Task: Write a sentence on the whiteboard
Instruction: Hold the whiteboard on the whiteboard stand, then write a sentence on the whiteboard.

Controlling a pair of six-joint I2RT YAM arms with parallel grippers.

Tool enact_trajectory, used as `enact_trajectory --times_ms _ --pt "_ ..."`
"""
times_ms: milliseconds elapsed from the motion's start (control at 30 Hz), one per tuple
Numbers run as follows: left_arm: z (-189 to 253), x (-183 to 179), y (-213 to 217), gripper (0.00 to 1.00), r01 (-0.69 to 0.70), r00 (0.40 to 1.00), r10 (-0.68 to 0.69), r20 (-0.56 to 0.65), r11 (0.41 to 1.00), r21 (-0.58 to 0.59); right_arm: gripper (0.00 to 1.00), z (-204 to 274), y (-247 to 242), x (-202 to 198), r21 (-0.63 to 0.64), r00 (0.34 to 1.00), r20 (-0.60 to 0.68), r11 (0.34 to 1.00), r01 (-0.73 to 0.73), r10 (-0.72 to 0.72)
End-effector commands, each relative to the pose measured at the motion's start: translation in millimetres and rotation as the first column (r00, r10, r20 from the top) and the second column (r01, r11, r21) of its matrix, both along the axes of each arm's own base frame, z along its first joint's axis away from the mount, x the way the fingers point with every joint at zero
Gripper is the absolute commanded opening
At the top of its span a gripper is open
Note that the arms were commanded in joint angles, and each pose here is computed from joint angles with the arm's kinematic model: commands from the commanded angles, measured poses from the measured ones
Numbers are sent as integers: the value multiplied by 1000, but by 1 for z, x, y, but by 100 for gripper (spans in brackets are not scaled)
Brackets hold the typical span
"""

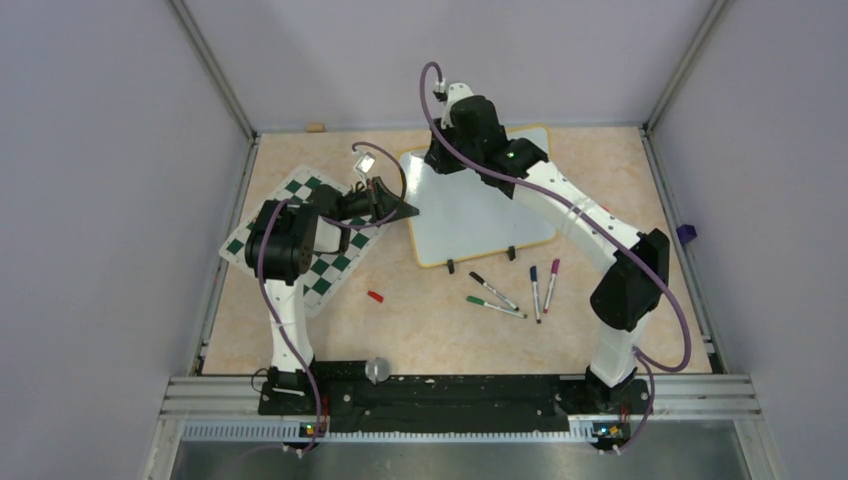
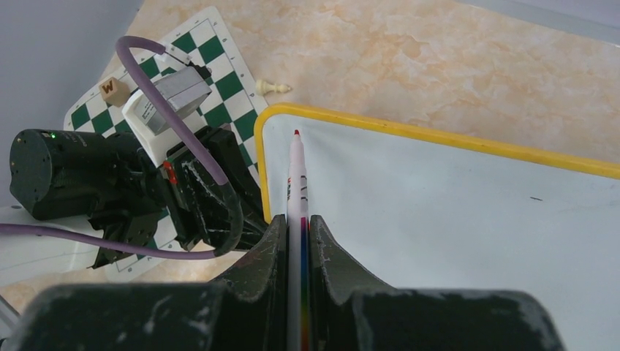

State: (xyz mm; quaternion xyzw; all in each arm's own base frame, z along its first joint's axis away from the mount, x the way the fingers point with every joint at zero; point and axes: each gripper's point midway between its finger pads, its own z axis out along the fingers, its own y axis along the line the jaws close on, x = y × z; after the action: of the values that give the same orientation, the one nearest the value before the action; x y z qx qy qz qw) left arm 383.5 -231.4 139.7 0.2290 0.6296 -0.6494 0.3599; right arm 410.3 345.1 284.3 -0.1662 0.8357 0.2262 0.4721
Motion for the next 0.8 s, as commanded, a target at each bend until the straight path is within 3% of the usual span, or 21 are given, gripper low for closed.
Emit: enact_trajectory --times_ms 0,767 --pt "13 -27 -7 0 119 984 -122 129 992 31 0 17 6 2 24 999 33 1000 2 -3" --pt "14 -28 -8 0 122 983 -126 134 992 32 0 -8 -1 3 -22 999 -11 999 41 -41"
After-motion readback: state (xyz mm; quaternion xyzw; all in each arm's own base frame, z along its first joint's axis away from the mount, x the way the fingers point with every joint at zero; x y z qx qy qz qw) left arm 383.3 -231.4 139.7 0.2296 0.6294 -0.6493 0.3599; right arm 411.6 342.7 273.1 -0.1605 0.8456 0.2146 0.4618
